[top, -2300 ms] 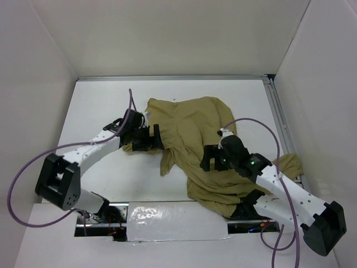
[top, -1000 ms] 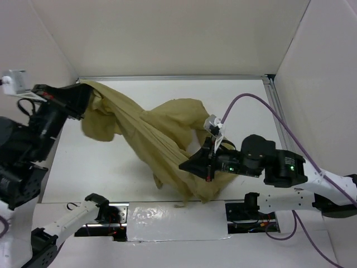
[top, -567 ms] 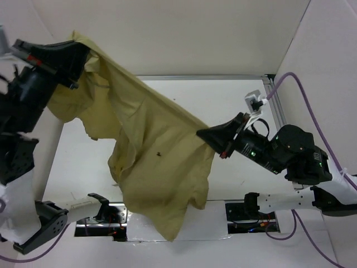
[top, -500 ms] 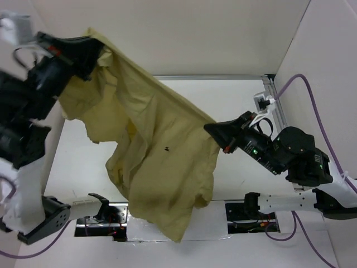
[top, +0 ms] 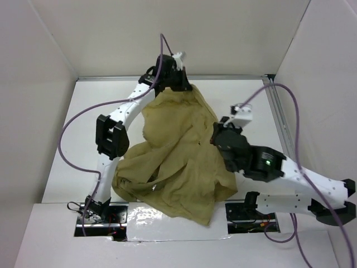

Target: Zip up the jacket

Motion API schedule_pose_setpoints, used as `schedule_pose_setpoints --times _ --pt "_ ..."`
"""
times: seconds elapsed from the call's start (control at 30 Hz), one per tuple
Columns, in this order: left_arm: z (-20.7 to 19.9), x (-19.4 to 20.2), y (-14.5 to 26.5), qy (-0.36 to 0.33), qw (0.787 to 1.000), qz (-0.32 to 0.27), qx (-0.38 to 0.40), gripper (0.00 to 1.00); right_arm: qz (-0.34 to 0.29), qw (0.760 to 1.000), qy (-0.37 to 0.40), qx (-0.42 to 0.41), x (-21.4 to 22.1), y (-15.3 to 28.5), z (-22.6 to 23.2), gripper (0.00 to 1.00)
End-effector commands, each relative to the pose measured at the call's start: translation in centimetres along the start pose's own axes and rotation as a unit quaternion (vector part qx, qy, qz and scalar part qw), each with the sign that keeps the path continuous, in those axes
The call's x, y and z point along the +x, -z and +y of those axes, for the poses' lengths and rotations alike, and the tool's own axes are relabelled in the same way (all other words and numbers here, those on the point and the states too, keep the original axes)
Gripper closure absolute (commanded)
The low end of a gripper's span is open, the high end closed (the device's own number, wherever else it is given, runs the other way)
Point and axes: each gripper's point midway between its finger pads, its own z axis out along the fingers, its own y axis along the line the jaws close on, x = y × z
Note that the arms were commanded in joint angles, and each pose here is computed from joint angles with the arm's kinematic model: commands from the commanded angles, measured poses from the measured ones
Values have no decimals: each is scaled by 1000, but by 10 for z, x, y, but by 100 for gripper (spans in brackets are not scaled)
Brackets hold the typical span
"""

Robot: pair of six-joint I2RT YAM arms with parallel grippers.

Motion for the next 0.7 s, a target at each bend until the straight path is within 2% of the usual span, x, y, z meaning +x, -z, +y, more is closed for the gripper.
schedule_pose_setpoints --times 0.0,0.03,0.13,0.17,0.2,0.27,0.3,0.37,0.4,0.43,0.47,0.5,0.53,0.57,0.6,0.63,0.67 --pt "42 -46 17 20 995 -83 -56 100 20 999 22 22 0 -24 -1 100" --pt "48 -42 14 24 995 -82 -60 100 45 998 37 21 16 -41 3 100" --pt "75 -41 0 37 990 -97 -91 100 129 992 9 9 48 -101 -14 100" --pt "76 -52 -1 33 988 -114 -93 100 122 992 -17 41 40 -127 -43 100" --pt "92 -43 -15 36 988 -109 -106 100 149 988 -24 35 57 -144 -47 100" --pt "101 -57 -25 28 984 -141 -110 100 140 989 -25 37 52 -178 -77 100" --pt "107 -57 -32 30 983 -146 -112 100 183 983 -28 14 71 -198 -76 100" --pt "120 -62 -47 33 981 -161 -107 97 226 974 -26 14 85 -237 -100 100" --pt "124 -58 -55 33 981 -161 -102 83 240 970 -28 26 91 -250 -110 100" --pt "124 -59 -56 32 982 -161 -88 35 255 966 -27 33 96 -259 -119 98" --pt "124 -63 -56 28 982 -169 -78 1 262 963 -30 48 98 -286 -135 91" --pt "124 -65 -51 26 983 -165 -72 1 276 959 -22 58 104 -294 -145 81" --pt "120 -61 -50 22 986 -152 -57 1 254 964 -20 70 78 -311 -148 60" --pt "110 -66 -39 1 988 -149 -49 1 281 955 -20 92 98 -323 -162 54" --pt "104 -65 -32 -12 989 -140 -42 1 282 951 -9 124 96 -326 -174 46" --pt "107 -45 -31 -13 993 -110 -46 1 293 946 -5 139 97 -322 -175 28" --pt "92 -59 -5 -18 991 -119 -52 1 292 945 -2 145 96 -316 -174 17"
